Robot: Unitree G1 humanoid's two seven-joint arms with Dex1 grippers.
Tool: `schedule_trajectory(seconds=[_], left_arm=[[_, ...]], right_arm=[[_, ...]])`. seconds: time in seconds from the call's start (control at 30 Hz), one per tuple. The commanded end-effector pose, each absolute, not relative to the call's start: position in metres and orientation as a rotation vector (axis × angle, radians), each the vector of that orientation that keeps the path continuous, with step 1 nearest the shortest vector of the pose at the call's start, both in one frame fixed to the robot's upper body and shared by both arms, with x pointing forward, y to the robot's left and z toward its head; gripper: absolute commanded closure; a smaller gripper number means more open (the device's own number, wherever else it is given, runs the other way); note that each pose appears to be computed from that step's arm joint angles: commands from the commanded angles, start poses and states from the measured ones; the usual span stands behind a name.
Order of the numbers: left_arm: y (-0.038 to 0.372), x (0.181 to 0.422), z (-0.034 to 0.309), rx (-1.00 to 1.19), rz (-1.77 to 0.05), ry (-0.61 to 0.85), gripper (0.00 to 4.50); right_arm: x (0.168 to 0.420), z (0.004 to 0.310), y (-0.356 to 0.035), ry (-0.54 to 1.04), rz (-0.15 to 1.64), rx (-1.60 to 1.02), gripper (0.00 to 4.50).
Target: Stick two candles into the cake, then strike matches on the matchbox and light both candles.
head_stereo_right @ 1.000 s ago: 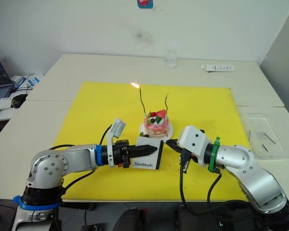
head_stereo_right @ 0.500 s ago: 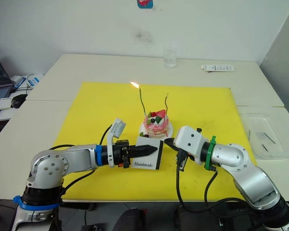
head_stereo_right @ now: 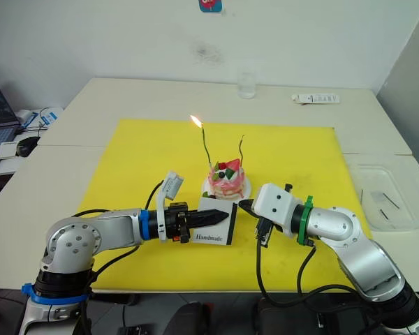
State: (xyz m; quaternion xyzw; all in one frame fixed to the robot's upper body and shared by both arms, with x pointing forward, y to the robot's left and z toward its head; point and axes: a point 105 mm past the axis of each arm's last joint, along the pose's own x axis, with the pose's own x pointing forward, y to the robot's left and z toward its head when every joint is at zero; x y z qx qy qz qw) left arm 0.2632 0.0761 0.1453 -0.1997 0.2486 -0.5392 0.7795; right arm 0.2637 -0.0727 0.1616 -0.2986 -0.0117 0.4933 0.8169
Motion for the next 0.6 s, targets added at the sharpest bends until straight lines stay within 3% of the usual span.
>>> schedule_trajectory(seconds=[0.03,0.23,0.37,0.6], left_arm=[[0.072,0.263,0.161,-0.428,-1.208,0.469,4.50],[0.078,0.269,0.166,-0.406,-1.184,0.438,4.50],[0.083,0.275,0.165,-0.380,-1.160,0.431,4.50],[0.087,0.266,0.152,-0.350,-1.157,0.476,4.50]], right_arm=[[0.261,0.163,-0.071,-0.045,1.066,-0.665,4.49],[0.256,0.157,-0.075,-0.016,1.123,-0.715,4.49],[0.249,0.179,-0.072,-0.076,1.197,-0.691,4.49],[0.257,0.199,-0.080,-0.103,1.145,-0.637,4.49]])
